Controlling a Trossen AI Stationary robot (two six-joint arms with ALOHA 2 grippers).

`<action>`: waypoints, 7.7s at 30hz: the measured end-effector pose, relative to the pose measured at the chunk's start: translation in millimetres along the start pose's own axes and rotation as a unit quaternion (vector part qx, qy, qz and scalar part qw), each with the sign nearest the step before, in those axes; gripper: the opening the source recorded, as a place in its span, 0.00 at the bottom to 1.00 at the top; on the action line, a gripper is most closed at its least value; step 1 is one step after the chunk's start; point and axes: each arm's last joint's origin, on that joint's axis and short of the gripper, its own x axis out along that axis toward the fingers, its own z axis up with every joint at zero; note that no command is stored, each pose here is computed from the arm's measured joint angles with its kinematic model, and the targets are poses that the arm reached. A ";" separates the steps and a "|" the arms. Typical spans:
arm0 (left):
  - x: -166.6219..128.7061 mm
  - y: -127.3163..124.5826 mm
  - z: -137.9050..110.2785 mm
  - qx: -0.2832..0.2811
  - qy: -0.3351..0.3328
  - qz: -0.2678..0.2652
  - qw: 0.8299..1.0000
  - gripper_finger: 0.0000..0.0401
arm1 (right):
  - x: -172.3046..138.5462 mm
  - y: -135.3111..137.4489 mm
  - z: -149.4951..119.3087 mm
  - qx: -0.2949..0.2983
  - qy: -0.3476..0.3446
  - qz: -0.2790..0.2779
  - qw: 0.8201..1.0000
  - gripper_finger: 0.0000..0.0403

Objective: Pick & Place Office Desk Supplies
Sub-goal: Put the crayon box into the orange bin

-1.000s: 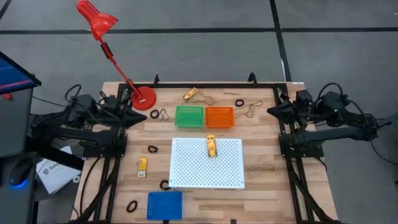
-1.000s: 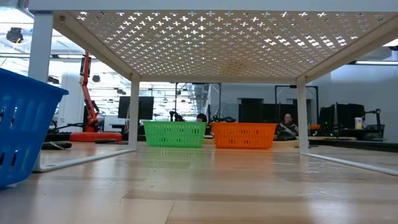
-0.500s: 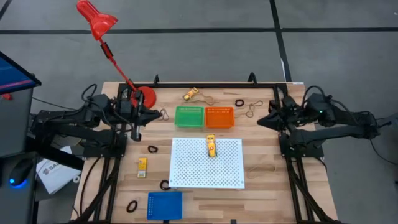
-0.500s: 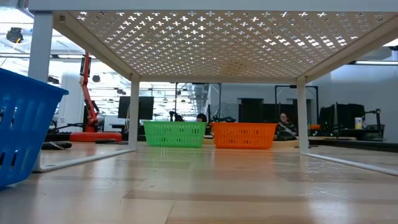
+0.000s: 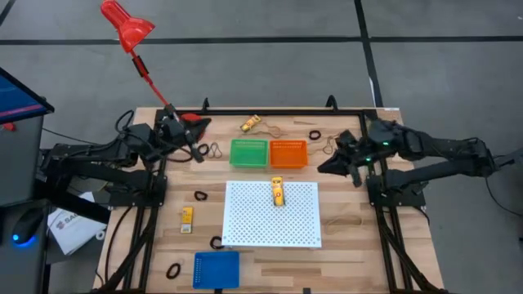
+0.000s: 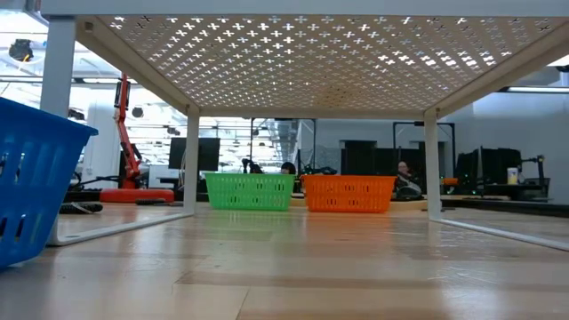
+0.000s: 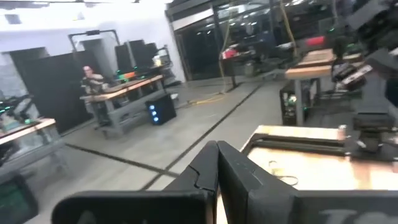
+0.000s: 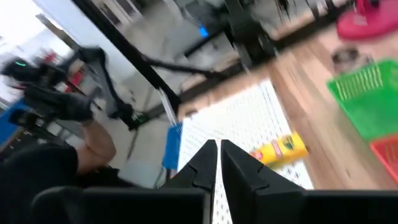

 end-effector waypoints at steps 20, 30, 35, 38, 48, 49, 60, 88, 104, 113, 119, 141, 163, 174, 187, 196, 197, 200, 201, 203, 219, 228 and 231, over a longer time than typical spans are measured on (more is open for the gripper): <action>0.9 -10.7 7.4 0.036 -0.052 -0.075 0.995 0.00 | 118.0 85.6 1.0 -0.378 0.305 -0.174 0.857 0.46; 0.7 -11.9 7.8 0.036 -0.059 -0.095 0.993 0.00 | 165.7 81.7 -35.3 -0.703 0.412 -0.252 0.522 0.56; 2.4 -15.2 -1.7 0.044 -0.047 -0.097 0.993 0.00 | 191.6 72.6 -39.6 -0.747 0.422 -0.242 0.453 0.56; 2.9 -17.5 -8.6 0.046 -0.040 -0.099 0.993 0.00 | 194.7 69.3 -34.1 -0.755 0.420 -0.235 0.444 0.56; 3.3 -18.1 -9.9 0.035 -0.057 -0.093 0.993 0.00 | 190.3 65.0 30.2 -0.672 0.344 -0.169 0.633 0.56; 3.3 -18.1 -9.8 0.034 -0.057 -0.093 0.993 0.00 | 188.6 63.8 40.2 -0.648 0.327 -0.167 0.667 0.56; 3.2 -16.2 -10.1 0.022 -0.047 -0.066 0.996 0.00 | 170.2 14.0 93.9 -0.068 0.248 -0.163 0.952 0.56; 3.7 -18.8 -18.2 0.000 -0.029 -0.071 0.997 0.00 | 86.9 -50.5 50.9 0.038 0.086 -0.169 0.981 0.55; 3.8 -18.6 -18.1 -0.006 -0.030 -0.071 0.997 0.00 | 106.7 -126.3 -17.5 0.169 0.042 -0.051 0.983 0.56; 3.9 -18.4 -18.4 -0.004 -0.029 -0.070 0.997 0.00 | 139.5 -131.6 -30.6 0.185 0.106 -0.047 0.976 0.56; 3.9 -18.5 -18.5 -0.004 -0.028 -0.070 0.997 0.00 | 144.6 -133.4 -32.2 0.190 0.115 -0.036 0.974 0.56; 3.9 -18.5 -18.4 -0.004 -0.028 -0.070 0.997 0.00 | 147.7 -126.6 -33.6 0.171 0.117 -0.018 0.978 0.33; 3.9 -18.6 -19.0 -0.002 -0.026 -0.071 0.997 0.00 | 148.8 -124.8 -27.9 0.136 0.090 -0.007 0.987 0.00; 3.9 -18.6 -19.1 -0.002 -0.025 -0.071 0.997 0.00 | 152.4 -112.4 -26.0 0.112 0.071 0.017 0.991 0.00; 3.9 -18.9 -20.7 0.003 -0.017 -0.069 0.997 0.00 | 125.9 -65.9 -16.2 0.038 0.002 -0.003 0.999 0.00; 4.1 -13.1 -24.6 0.023 0.022 0.038 0.999 0.00 | 105.1 -47.1 -15.5 -0.008 -0.044 -0.075 0.996 0.00; 4.1 -12.8 -24.7 0.023 0.023 0.042 0.999 0.00 | 102.9 -47.5 -14.9 -0.010 -0.049 -0.088 0.995 0.00; 4.0 -11.9 -25.0 0.027 0.029 0.059 0.997 0.00 | 94.9 -52.7 -12.0 -0.013 -0.062 -0.131 0.989 0.00; 3.9 -11.4 -25.1 0.032 0.031 0.067 0.997 0.00 | 92.1 -55.9 -11.4 -0.012 -0.063 -0.148 0.987 0.00; 4.1 -10.8 -25.6 0.035 0.036 0.081 0.995 0.00 | 88.0 -63.1 -11.2 -0.019 -0.059 -0.186 0.981 0.00; 5.1 -11.6 -26.5 0.038 0.040 0.086 0.995 0.00 | 63.3 -110.5 0.1 -0.049 -0.057 -0.367 0.927 0.00; 5.1 -11.6 -26.4 0.038 0.040 0.086 0.995 0.00 | 61.8 -131.0 -0.4 -0.061 -0.028 -0.426 0.902 0.00; 5.1 -11.6 -26.4 0.038 0.040 0.086 0.995 0.00 | 66.7 -136.6 -3.9 -0.073 -0.010 -0.446 0.892 0.00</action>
